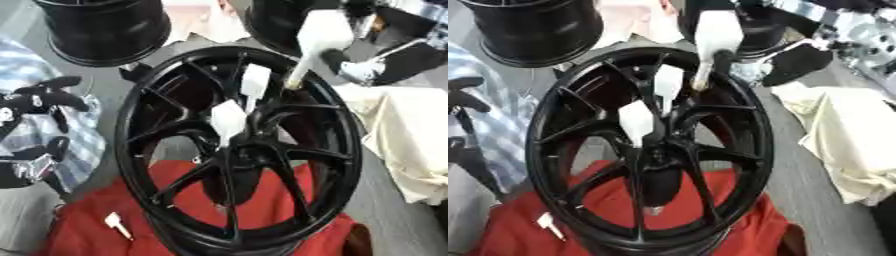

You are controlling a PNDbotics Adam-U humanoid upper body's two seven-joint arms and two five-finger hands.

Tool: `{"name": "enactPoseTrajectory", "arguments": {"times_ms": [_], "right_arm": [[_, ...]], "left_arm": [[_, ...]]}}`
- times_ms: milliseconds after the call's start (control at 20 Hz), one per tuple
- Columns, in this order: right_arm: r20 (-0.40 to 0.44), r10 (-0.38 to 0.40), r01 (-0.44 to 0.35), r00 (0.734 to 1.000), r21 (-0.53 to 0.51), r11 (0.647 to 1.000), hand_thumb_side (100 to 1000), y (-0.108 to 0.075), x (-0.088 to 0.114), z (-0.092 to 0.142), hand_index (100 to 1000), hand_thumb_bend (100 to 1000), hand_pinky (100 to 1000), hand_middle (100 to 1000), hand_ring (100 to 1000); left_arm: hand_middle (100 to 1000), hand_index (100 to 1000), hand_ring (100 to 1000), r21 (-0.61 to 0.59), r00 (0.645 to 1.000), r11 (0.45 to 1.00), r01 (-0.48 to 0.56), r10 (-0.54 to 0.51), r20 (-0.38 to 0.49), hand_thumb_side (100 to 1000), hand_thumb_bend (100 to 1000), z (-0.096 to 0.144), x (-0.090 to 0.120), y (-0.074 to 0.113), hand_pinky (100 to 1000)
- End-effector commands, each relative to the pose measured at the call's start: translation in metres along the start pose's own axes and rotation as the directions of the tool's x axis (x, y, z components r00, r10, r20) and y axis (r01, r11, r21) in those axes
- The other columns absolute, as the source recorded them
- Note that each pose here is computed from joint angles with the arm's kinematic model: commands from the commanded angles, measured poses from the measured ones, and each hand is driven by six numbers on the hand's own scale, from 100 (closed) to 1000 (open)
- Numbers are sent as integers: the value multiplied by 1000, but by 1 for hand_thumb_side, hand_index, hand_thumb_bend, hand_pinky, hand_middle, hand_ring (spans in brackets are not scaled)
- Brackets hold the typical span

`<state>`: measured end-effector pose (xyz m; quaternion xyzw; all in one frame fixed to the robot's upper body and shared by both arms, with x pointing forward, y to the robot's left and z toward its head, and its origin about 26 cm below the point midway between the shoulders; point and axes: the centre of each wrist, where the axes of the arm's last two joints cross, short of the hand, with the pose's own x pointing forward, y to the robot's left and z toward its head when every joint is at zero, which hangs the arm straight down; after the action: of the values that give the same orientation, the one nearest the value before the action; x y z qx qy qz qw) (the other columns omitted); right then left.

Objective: Pull the pin out of the wheel hub.

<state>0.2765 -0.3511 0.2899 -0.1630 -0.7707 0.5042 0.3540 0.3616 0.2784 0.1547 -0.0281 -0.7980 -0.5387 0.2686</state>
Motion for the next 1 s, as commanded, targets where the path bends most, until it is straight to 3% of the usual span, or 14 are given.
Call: {"name": "enactPoseTrajectory", "arguments": {"times_ms": [50, 150, 200, 300, 400, 500, 600, 700, 850, 1000], "right_arm": [[-18, 23, -24, 1000, -84, 996, 257, -24, 7, 9, 408, 100, 642, 401, 615], [-76, -30, 18, 997, -155, 988, 252, -22, 0, 20, 409, 100, 639, 403, 613], [-178, -99, 52, 979, -250, 967, 227, -1, -18, 50, 421, 100, 641, 414, 619], [-332, -159, 9, 930, -412, 911, 220, 49, -38, 125, 437, 100, 643, 430, 630], [-443, -202, -69, 874, -524, 849, 231, 92, -37, 176, 535, 125, 657, 523, 669], [-526, -260, -145, 810, -609, 780, 271, 129, -28, 207, 709, 244, 677, 691, 723], [-594, -333, -222, 732, -670, 709, 334, 163, -16, 226, 850, 367, 709, 814, 774], [-637, -407, -290, 654, -709, 643, 389, 190, -7, 233, 928, 481, 759, 918, 835], [-648, -534, -383, 544, -757, 529, 420, 220, 2, 231, 951, 545, 793, 975, 874], [-592, -670, -488, 449, -790, 370, 456, 240, 7, 221, 955, 589, 797, 1000, 893]], "left_arm": [[705, 861, 1000, -307, 943, 905, 294, -223, 245, 391, 100, 17, 1, 17, 481], [705, 861, 1000, -309, 949, 905, 291, -232, 215, 392, 100, 27, -1, 19, 481], [705, 861, 1000, -309, 949, 905, 293, -234, 212, 391, 100, 28, 0, 20, 481], [705, 861, 1000, -307, 945, 904, 297, -232, 229, 393, 100, 23, 1, 19, 481], [705, 860, 1000, -306, 945, 904, 297, -232, 230, 397, 100, 21, 1, 18, 481], [705, 860, 1000, -306, 945, 904, 297, -234, 228, 398, 100, 22, 0, 18, 481], [705, 860, 1000, -305, 946, 905, 297, -235, 225, 398, 100, 22, 0, 18, 481], [705, 860, 1000, -302, 946, 906, 297, -235, 223, 398, 100, 23, 0, 18, 481], [705, 860, 1000, -302, 948, 907, 293, -234, 216, 400, 100, 25, 0, 17, 481], [706, 860, 1000, -306, 952, 908, 287, -233, 201, 399, 100, 30, -2, 15, 482]]}}
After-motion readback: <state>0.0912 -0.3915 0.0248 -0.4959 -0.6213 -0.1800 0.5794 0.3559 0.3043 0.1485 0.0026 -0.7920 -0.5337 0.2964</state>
